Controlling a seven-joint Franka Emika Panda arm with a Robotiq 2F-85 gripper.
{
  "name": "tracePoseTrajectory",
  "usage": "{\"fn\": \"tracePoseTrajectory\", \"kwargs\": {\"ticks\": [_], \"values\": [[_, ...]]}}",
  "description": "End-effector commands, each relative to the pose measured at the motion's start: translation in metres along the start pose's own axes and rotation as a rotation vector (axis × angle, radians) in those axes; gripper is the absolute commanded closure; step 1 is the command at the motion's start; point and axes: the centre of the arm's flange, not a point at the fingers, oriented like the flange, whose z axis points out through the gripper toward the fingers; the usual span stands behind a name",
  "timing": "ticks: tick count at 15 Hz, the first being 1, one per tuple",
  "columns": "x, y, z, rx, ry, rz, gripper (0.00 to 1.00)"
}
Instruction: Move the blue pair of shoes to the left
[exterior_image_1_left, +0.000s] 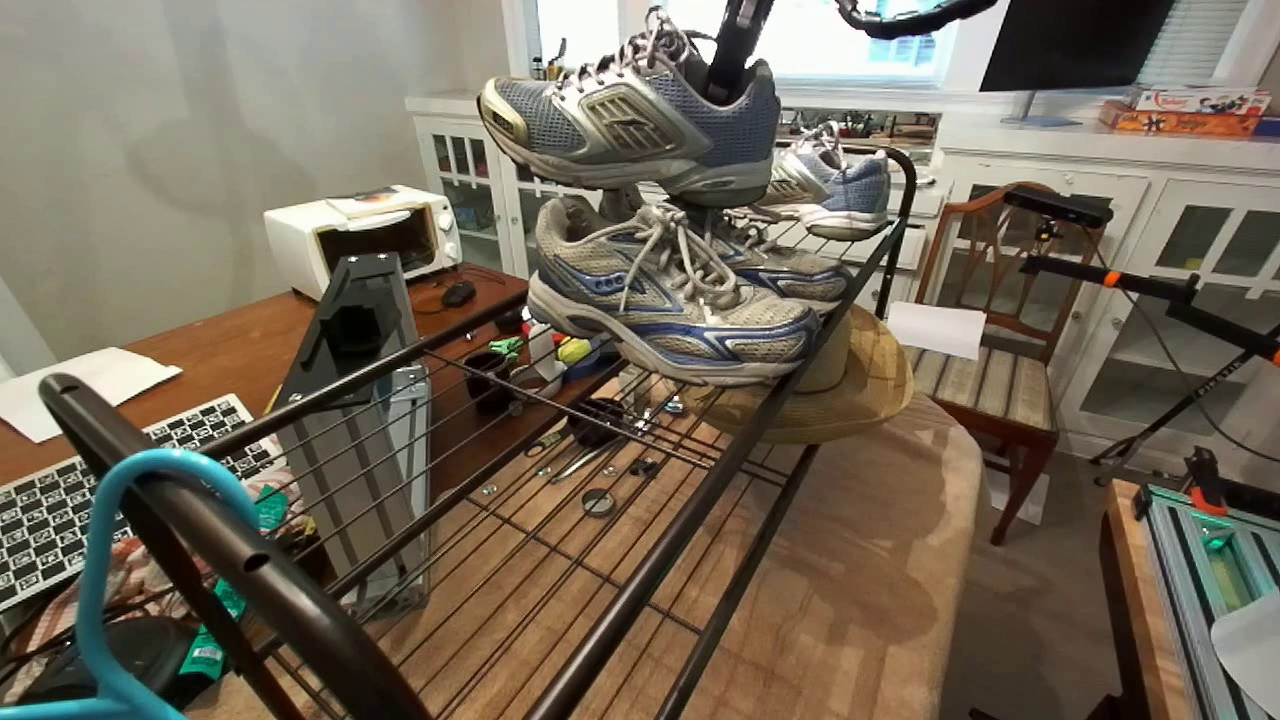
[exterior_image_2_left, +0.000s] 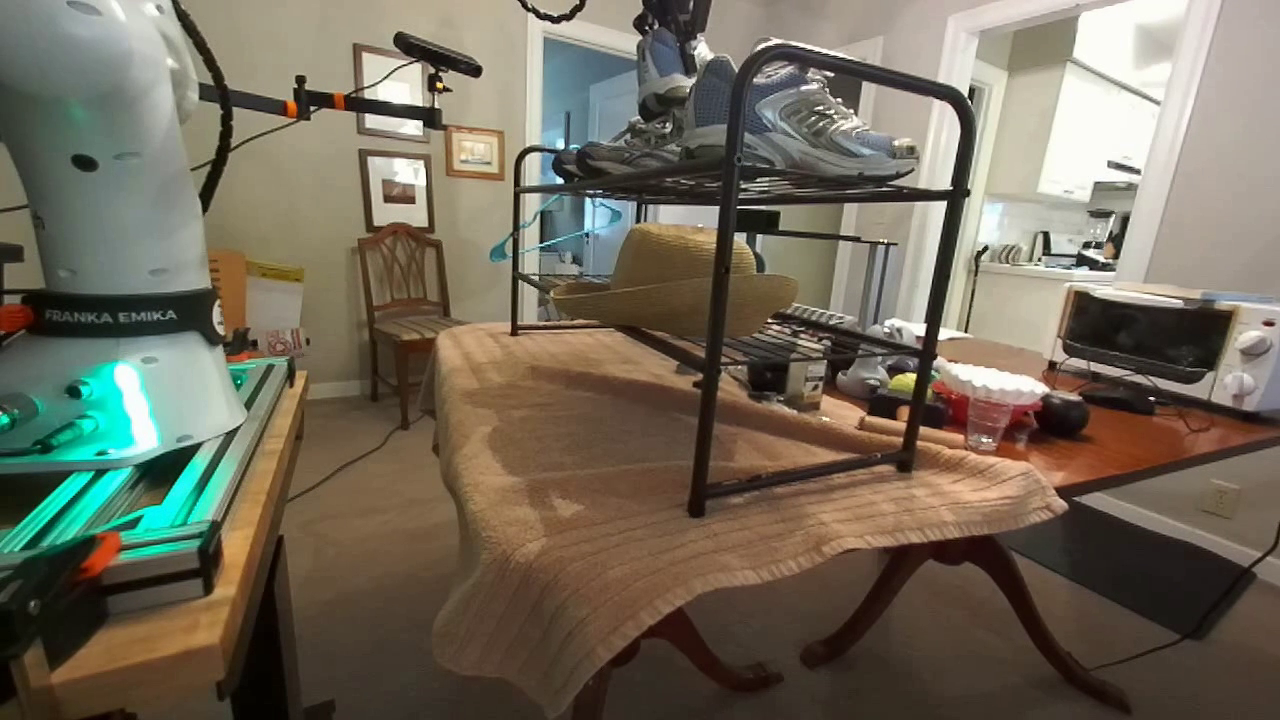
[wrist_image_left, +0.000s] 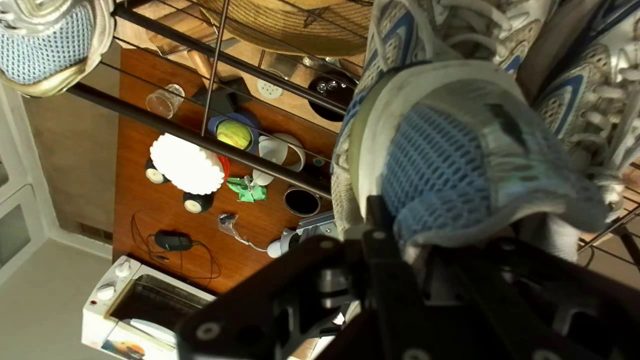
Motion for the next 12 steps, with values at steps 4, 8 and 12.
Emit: {"fn": "tracePoseTrajectory", "kwargs": {"ticks": [4, 8, 12], "values": [[0.0, 0.0, 0.0, 0.0, 0.0, 0.0, 0.97], [0.012, -0.017, -0.02, -0.004, 0.008, 0.003, 0.97], [0.027, -0.029, -0.037, 0.007, 0.035, 0.031, 0.97]]}}
